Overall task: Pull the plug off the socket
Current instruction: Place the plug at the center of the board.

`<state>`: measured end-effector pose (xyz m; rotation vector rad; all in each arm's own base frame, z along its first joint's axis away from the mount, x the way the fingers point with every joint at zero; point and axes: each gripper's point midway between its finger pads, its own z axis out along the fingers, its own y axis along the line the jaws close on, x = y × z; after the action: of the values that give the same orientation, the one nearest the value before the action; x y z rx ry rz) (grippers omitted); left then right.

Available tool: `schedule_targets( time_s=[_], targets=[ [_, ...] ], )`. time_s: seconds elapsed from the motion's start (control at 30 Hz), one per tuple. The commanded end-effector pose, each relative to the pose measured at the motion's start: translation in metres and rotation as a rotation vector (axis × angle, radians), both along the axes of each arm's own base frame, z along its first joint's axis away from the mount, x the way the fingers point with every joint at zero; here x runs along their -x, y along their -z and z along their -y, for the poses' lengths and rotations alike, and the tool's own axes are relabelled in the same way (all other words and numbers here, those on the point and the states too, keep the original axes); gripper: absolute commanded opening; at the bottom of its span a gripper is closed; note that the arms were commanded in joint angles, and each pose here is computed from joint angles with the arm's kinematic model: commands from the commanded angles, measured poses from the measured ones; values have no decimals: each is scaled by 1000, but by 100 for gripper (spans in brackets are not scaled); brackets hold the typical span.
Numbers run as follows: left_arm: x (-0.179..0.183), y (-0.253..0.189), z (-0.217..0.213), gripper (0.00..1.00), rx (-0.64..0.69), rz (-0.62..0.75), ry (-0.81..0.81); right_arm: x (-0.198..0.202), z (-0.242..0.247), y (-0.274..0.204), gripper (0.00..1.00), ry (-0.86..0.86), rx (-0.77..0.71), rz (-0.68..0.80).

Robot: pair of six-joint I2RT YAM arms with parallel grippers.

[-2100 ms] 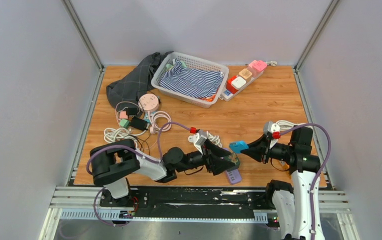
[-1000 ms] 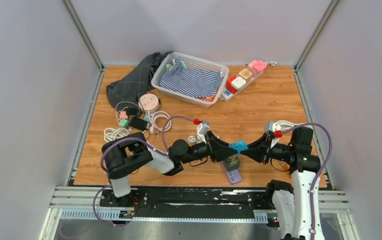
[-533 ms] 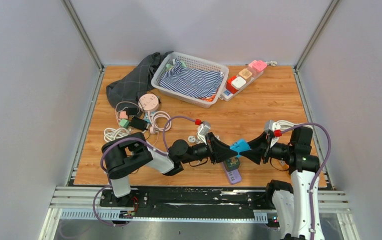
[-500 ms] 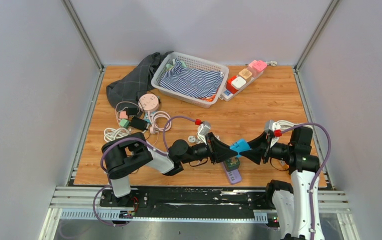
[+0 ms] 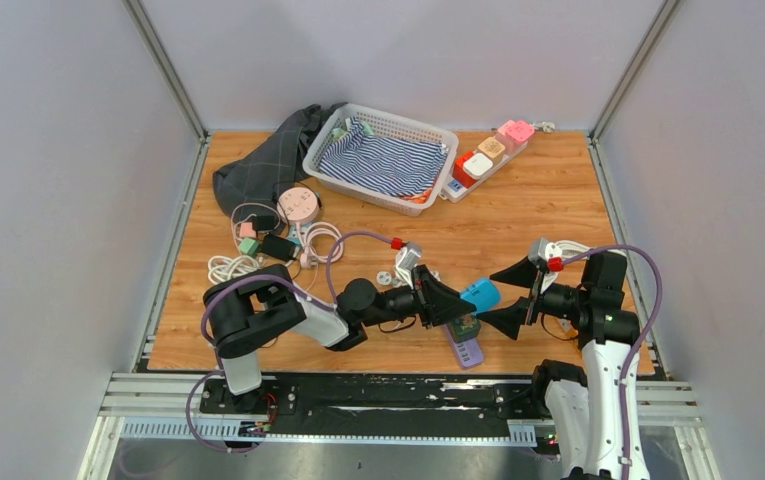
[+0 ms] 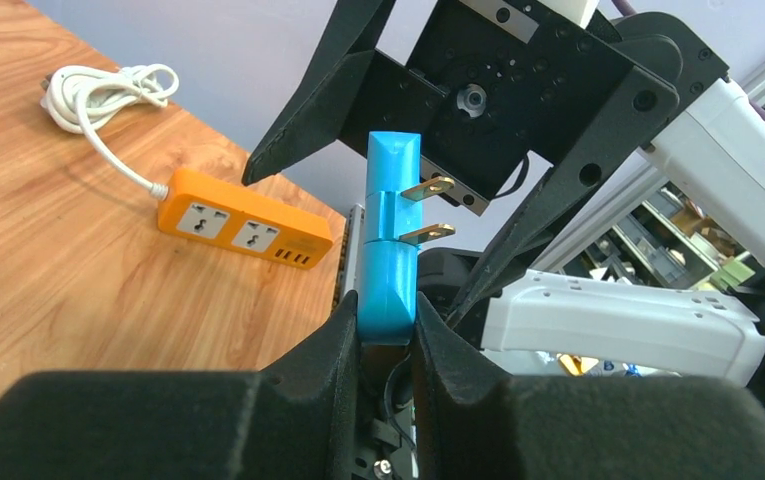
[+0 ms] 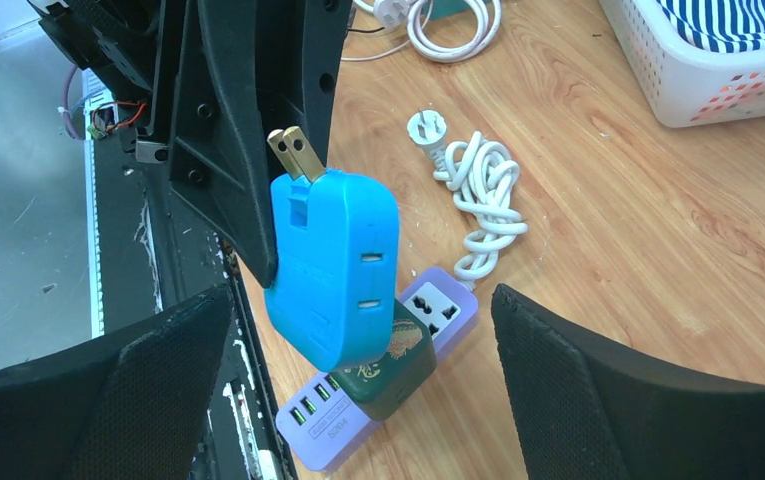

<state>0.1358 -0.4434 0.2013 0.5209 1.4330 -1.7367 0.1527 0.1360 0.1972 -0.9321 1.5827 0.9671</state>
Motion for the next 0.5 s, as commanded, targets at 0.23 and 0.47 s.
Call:
schedule_targets(
  time_s=[0.23, 0.47],
  targets=[
    [-18, -3, -19, 0, 19, -2, -77, -1, 2, 2, 100, 19, 5, -5],
    [-45, 11, -44, 0, 0, -84, -159, -2, 3, 4, 100, 26, 15, -1]
  ],
)
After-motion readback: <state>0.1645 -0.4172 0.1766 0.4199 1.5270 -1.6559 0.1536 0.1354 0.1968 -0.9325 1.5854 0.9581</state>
